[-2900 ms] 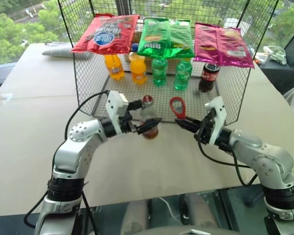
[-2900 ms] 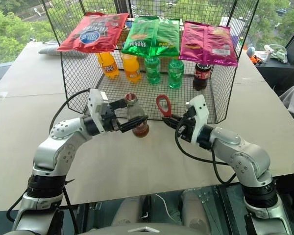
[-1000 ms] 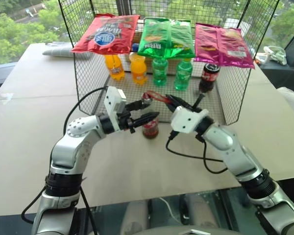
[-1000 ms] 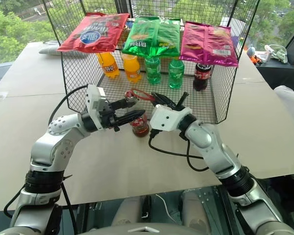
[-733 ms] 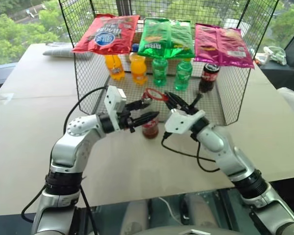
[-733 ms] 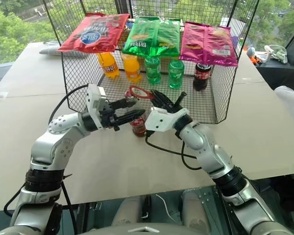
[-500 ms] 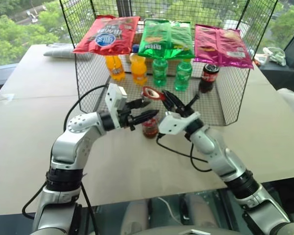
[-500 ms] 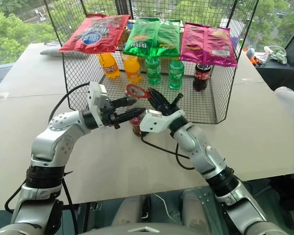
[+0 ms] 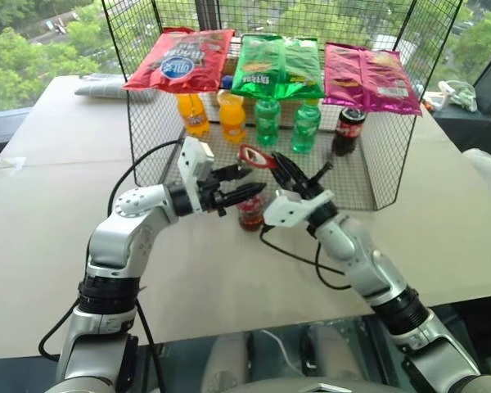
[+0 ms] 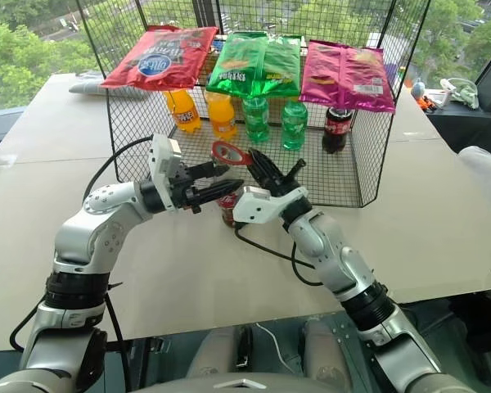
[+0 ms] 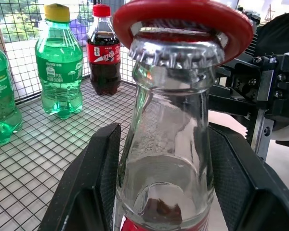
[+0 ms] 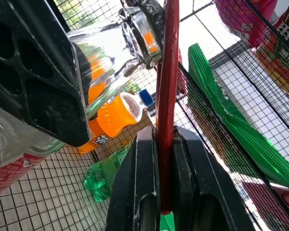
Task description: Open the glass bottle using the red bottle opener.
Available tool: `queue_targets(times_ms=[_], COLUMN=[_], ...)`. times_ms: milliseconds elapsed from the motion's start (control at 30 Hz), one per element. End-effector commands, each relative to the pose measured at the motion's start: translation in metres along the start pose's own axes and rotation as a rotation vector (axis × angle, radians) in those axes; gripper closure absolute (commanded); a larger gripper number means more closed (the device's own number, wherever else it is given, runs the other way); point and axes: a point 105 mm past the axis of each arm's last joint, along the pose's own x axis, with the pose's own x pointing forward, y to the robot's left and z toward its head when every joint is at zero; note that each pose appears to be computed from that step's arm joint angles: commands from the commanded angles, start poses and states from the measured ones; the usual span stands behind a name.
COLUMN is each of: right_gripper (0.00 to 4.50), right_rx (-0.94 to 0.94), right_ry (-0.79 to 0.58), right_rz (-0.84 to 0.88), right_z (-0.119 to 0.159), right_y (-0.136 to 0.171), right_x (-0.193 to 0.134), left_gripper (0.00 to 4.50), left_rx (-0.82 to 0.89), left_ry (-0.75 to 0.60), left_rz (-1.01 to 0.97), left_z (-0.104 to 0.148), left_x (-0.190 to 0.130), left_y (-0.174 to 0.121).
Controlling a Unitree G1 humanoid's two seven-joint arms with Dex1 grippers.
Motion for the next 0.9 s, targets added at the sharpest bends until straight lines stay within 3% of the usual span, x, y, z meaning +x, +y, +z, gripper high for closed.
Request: queue_targets(times_ms=[33, 333, 533, 900], right_gripper=[4.5, 4.5, 4.5, 4.5], right_rx=[0.002, -0.049, -0.182, -0.278], right_ry=[-0.062, -0.076, -0.063, -0.037], right_rz=[0.094, 0.12, 0.311, 0.336], right_z=[0.015, 0.012, 0.002, -0.007], right_y=[0.023, 0.025, 0.03, 0.007], right_x=[-0.001, -0.001, -0.007, -0.006], left_gripper=[2.36, 2.36, 2.36, 2.36], left_rx=[0.049, 0.047, 0.05, 0.053], left_ry=[-0.05, -0.05, -0.046, -0.051], left_rz=[-0.075, -0.077, -0.075, -0.071], left_z=[0.017, 0.014, 0.011, 0.008], left_x=[0.012, 0.013, 0.013, 0.014], left_y=[-0.011, -0.012, -0.012, -0.01])
